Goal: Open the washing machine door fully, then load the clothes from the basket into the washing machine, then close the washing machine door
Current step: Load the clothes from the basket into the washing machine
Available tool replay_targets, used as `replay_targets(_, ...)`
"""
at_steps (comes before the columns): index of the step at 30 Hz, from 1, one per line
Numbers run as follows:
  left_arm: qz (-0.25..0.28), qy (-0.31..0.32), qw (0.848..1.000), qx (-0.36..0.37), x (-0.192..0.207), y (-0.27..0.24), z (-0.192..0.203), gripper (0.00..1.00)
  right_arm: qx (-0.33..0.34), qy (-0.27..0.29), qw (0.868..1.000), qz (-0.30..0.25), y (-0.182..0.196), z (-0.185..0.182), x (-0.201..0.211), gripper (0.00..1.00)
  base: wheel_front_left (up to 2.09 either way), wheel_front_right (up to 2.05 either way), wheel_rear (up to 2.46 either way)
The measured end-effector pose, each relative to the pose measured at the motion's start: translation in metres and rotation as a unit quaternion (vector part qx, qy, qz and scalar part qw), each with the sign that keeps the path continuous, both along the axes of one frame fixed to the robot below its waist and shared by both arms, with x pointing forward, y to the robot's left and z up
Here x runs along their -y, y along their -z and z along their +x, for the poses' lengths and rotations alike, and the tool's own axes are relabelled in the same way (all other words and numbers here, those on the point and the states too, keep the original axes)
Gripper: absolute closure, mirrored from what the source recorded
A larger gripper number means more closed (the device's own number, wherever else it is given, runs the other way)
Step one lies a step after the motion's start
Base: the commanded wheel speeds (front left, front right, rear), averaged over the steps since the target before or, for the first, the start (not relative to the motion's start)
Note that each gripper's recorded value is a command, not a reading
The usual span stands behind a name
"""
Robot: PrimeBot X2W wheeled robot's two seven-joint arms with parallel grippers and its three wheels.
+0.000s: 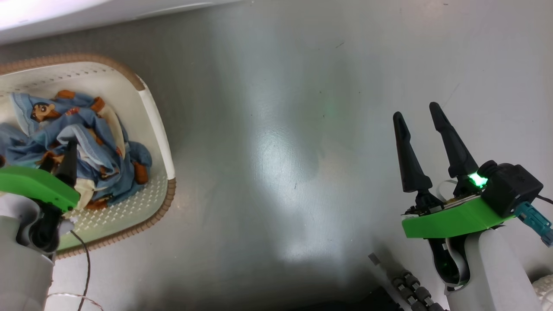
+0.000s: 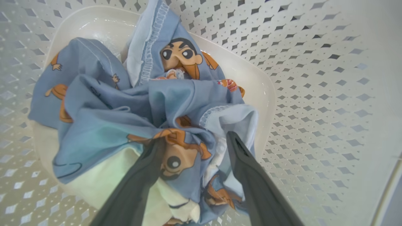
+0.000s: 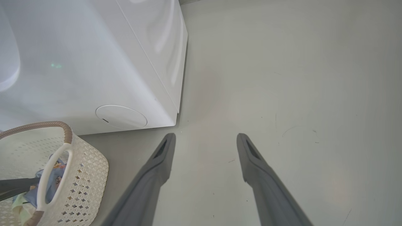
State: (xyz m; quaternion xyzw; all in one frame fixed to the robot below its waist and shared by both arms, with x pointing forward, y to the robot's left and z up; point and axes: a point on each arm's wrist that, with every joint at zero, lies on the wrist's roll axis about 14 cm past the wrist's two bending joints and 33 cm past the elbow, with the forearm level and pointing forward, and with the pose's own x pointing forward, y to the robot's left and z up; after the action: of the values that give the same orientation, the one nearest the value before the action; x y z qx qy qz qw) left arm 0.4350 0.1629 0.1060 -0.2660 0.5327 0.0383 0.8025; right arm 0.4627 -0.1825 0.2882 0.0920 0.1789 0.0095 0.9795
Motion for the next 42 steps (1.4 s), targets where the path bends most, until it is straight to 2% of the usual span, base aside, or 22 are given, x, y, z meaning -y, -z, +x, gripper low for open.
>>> replay_targets(18, 0.025, 0.064, 0.997, -0.022, -0.001, 0.027, 0.008, 0.00, -0.017, 0.008, 1.000, -0.008, 0.014, -0.006, 0.008, 0.00, 0.00, 0.00, 0.00)
replay_targets(19, 0.026, 0.071, 0.997, -0.028, 0.000, 0.030, 0.005, 0.11, -0.019, 0.008, 1.000, -0.009, 0.015, -0.007, 0.009, 0.00, 0.00, 0.00, 0.00)
replay_targets(21, 0.025, 0.077, 0.996, -0.032, 0.002, 0.033, 0.004, 0.61, -0.021, 0.009, 1.000, -0.011, 0.016, -0.008, 0.010, 0.00, 0.00, 0.00, 0.00)
replay_targets(23, 0.024, 0.083, 0.996, -0.034, 0.005, 0.036, 0.003, 1.00, -0.023, 0.010, 1.000, -0.012, 0.017, -0.008, 0.011, 0.00, 0.00, 0.00, 0.00)
replay_targets(31, 0.025, 0.073, 0.997, 0.013, 0.010, 0.024, 0.019, 1.00, -0.012, 0.013, 1.000, -0.009, 0.008, -0.006, 0.012, 0.00, 0.00, 0.00, 0.00)
replay_targets(42, 0.051, 0.070, 0.991, 0.103, -0.003, -0.024, 0.021, 1.00, 0.037, 0.016, 0.999, 0.003, -0.035, 0.005, 0.011, 0.00, 0.00, 0.00, 0.00)
